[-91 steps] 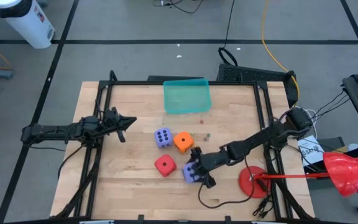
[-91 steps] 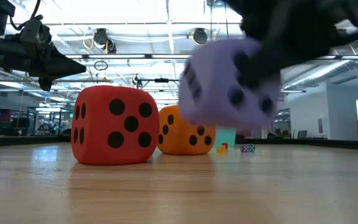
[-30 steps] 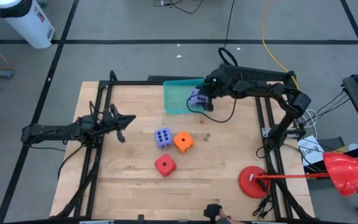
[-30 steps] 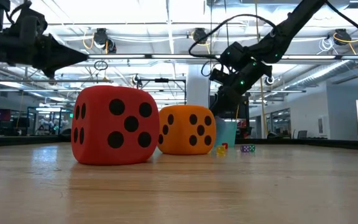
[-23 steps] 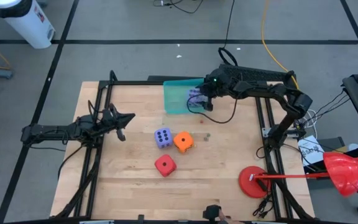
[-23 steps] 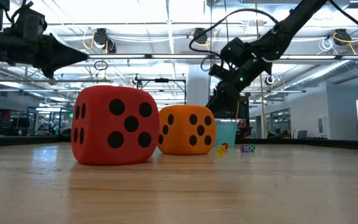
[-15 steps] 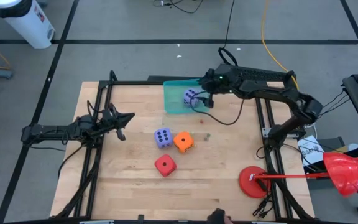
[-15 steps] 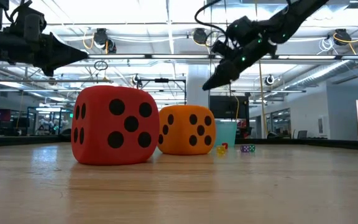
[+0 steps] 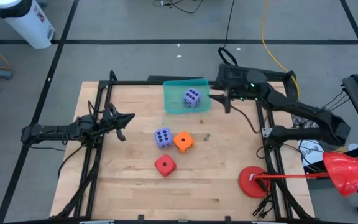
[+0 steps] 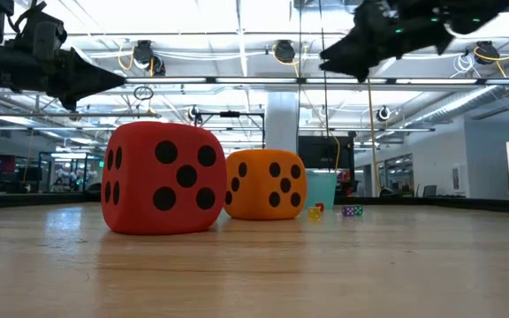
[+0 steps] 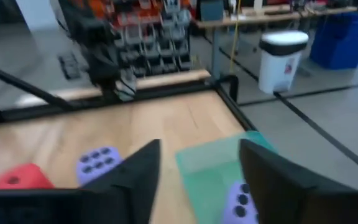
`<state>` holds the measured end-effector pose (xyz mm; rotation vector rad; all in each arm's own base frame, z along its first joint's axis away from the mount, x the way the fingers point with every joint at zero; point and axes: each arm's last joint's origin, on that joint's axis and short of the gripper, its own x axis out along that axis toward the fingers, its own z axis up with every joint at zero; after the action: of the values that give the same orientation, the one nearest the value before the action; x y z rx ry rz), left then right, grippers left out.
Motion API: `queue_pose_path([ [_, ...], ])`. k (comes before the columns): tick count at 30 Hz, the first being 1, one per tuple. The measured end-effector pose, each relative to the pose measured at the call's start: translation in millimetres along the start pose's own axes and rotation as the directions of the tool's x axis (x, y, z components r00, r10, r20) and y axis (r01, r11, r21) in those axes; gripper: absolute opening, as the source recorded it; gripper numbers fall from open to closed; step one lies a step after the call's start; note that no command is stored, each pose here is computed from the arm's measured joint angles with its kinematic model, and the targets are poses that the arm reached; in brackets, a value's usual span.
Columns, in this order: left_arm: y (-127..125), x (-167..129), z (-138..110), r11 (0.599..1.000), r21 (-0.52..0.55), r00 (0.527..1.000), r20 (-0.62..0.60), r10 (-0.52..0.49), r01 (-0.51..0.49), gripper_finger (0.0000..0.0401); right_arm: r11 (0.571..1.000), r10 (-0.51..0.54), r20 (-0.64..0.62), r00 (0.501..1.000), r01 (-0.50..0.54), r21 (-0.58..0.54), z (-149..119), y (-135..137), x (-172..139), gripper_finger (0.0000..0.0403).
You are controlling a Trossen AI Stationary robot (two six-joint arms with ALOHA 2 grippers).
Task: Pick & Place Dice
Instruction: Put the big violet dice into the green bin
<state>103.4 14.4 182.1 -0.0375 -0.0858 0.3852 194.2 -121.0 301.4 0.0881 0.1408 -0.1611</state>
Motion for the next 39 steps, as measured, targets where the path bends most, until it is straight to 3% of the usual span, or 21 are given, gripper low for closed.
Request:
queue_pose_path([
  [6, -3.1, -0.2, -2.3, 0.994, -0.021, 0.994, -0.025, -0.109, 0.108, 0.001, 0.996, 0.073, 0.152, 0.986, -0.079, 0.036, -37.3, 13.9, -25.6, 0.0028],
  [8, -3.9, -0.3, -2.2, 0.991, -0.035, 0.991, -0.025, -0.133, 0.132, 0.001, 0.994, 0.088, 0.186, 0.979, -0.097, 0.042, -53.4, 16.3, -29.5, 0.0009],
  [13, -4.4, -0.5, 1.2, 0.982, -0.124, 0.987, -0.058, -0.152, 0.144, 0.001, 0.991, 0.089, 0.23, 0.969, -0.109, 0.075, -82.4, 18.4, -34.7, 0.0015],
  [19, -8.0, 9.0, 32.9, 0.981, -0.164, 0.982, -0.141, -0.125, 0.101, 0.001, 0.994, 0.085, 0.199, 0.976, -0.096, 0.046, -100.6, 19.3, -36.8, 0.0003],
  [24, -14.9, 27.7, 67.9, 0.991, -0.113, 0.961, -0.261, -0.094, 0.066, 0.001, 0.995, 0.07, 0.196, 0.978, -0.081, 0.051, -102.5, 17.9, -40.0, 0.0008],
  [31, -23.1, 52.3, 107.6, 0.999, -0.047, 0.956, -0.292, -0.038, 0.026, 0.001, 0.995, 0.041, 0.254, 0.966, -0.064, 0.083, -98.4, 21.7, -59.4, 0.0001],
  [39, -29.0, 69.2, 113.1, 0.995, -0.097, 0.925, -0.379, -0.015, -0.023, 0.001, 0.989, -0.051, 0.237, 0.97, 0.017, 0.145, -99.4, 35.0, -80.0, 0.0],
])
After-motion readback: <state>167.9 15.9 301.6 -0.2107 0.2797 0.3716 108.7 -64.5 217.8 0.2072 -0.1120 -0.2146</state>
